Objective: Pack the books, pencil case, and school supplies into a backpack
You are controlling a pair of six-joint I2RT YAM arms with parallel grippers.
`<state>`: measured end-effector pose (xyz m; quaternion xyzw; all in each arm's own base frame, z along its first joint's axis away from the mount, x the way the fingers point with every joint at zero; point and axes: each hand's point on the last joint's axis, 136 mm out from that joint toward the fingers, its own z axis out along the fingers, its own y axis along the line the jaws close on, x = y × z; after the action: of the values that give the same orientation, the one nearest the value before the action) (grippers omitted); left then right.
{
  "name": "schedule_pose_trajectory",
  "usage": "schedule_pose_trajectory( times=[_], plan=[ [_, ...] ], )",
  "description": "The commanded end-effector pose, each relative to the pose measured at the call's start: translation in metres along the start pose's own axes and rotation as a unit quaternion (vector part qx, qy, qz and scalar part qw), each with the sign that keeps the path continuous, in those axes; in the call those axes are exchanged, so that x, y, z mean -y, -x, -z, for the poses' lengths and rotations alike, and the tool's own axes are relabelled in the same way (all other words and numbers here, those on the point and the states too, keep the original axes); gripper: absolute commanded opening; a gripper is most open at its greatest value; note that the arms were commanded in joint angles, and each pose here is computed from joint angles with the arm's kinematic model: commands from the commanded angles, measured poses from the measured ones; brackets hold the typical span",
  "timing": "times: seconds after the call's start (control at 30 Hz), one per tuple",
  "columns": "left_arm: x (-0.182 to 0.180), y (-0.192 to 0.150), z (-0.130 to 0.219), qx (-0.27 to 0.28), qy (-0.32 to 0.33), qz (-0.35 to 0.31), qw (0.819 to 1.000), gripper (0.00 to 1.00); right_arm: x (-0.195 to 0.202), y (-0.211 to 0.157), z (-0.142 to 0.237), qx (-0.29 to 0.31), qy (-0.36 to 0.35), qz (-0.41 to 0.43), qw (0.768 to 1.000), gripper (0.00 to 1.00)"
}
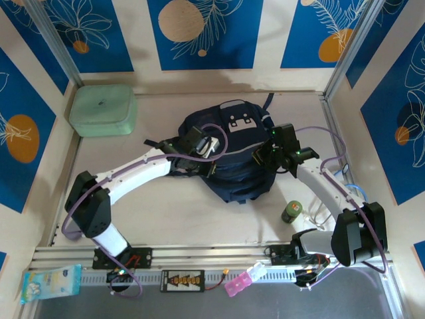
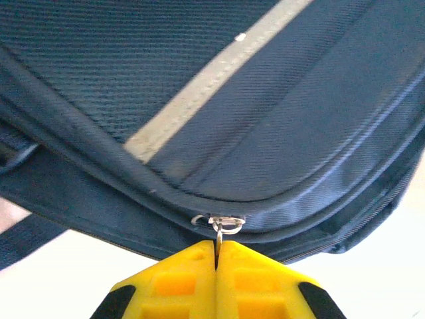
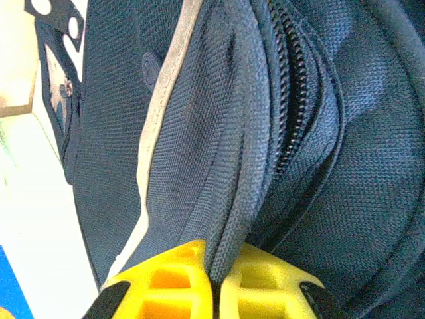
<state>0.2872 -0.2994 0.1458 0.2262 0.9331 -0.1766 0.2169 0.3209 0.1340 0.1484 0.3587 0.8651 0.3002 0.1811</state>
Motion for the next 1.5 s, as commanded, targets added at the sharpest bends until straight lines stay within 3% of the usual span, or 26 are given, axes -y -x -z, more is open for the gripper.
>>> schedule_pose_trajectory(
  times=[0.0, 0.37, 0.57, 0.67, 0.8, 0.87, 1.03, 1.2, 1.37, 1.47],
  plan=[
    [-0.042, -0.019, 0.004, -0.034, 0.077, -0.014, 0.996, 0.00, -0.008, 0.021, 0.014, 0.044, 0.005, 0.009, 0.999, 0.06],
    [-0.060, 0.018, -0.008, -0.023, 0.109, -0.006, 0.994, 0.00, -0.011, 0.015, 0.019, 0.034, 0.020, 0.012, 0.999, 0.07],
    [-0.073, 0.023, 0.000, -0.033, 0.116, 0.051, 0.991, 0.00, -0.013, 0.005, 0.015, 0.011, 0.038, 0.026, 0.999, 0.14],
    [-0.071, 0.019, 0.013, -0.024, 0.104, 0.072, 0.992, 0.31, -0.006, -0.003, 0.011, 0.010, 0.029, 0.043, 0.999, 0.32],
    [-0.089, 0.005, 0.033, -0.007, 0.104, 0.119, 0.987, 0.52, 0.015, -0.001, 0.018, 0.042, -0.026, 0.058, 0.997, 0.64],
    [-0.107, -0.003, 0.042, 0.004, 0.110, 0.157, 0.982, 0.58, 0.016, 0.001, 0.024, 0.062, -0.034, 0.077, 0.994, 0.68],
    [-0.172, -0.047, 0.059, 0.027, 0.155, 0.284, 0.946, 0.73, 0.008, 0.005, 0.037, 0.080, -0.038, 0.113, 0.990, 0.77],
    [-0.234, -0.119, 0.080, 0.020, 0.260, 0.378, 0.888, 0.87, -0.002, 0.003, 0.035, 0.076, -0.030, 0.126, 0.989, 0.80],
    [-0.274, -0.166, 0.107, 0.001, 0.312, 0.437, 0.844, 0.93, -0.014, 0.003, 0.032, 0.065, -0.023, 0.138, 0.988, 0.81],
    [-0.290, -0.180, 0.120, 0.030, 0.305, 0.487, 0.818, 0.95, -0.019, 0.003, 0.033, 0.064, -0.018, 0.140, 0.988, 0.81]
  ],
)
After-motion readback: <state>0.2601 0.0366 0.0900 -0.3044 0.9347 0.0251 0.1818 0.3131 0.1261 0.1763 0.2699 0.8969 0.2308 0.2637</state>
